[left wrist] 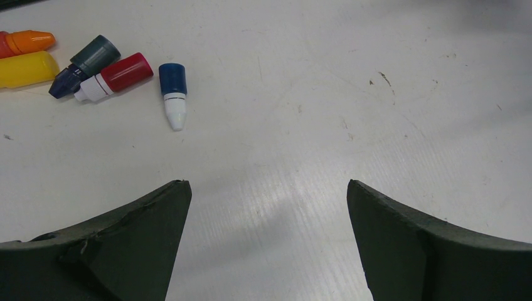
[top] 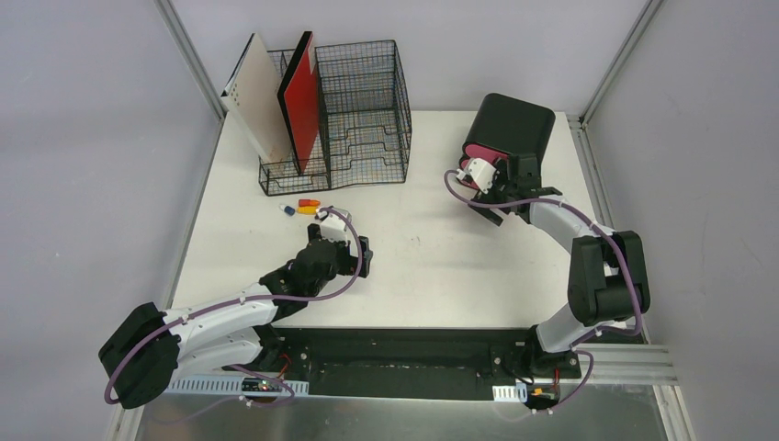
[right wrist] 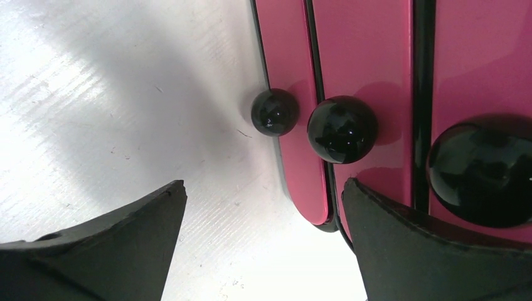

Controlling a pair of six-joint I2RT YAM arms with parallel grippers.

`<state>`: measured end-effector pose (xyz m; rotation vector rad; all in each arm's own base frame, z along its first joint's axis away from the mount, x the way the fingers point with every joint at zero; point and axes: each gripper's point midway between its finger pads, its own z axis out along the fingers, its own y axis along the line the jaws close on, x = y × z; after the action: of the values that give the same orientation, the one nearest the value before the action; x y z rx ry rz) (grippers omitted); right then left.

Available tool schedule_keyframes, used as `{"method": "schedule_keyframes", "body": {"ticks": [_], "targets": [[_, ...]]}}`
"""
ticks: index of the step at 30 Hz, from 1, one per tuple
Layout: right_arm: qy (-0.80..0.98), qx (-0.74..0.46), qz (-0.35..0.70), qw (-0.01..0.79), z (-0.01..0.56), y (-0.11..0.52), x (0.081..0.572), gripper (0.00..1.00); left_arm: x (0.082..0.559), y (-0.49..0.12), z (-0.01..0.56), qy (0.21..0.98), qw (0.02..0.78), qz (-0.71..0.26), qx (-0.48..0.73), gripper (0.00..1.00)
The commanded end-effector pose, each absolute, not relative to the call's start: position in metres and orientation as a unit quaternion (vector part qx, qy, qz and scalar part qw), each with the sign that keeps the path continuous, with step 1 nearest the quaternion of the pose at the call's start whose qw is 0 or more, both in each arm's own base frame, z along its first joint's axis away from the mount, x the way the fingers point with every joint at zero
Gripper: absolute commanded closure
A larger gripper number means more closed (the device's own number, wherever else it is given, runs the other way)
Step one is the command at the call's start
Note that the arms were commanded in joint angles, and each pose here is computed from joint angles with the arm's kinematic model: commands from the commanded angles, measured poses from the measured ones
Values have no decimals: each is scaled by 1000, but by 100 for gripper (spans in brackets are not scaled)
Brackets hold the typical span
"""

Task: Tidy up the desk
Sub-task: Close the drawer in the storage box.

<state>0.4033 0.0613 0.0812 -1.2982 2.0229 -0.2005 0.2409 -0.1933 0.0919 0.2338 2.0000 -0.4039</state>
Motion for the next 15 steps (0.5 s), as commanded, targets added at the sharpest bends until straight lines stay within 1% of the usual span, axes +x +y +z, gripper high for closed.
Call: {"method": "schedule_keyframes", "body": {"ticks": [1, 8, 15], "targets": [[774, -478, -102, 402, 111, 59, 430, 1, 249, -195, 106, 819, 539, -178, 82, 1], [780, -471, -101, 400, 114, 58, 429, 1, 249, -195, 106, 819, 539, -178, 83, 1], [780, -470, -31, 413, 131, 80, 411, 1, 249, -195, 106, 819, 539, -178, 82, 1]]}}
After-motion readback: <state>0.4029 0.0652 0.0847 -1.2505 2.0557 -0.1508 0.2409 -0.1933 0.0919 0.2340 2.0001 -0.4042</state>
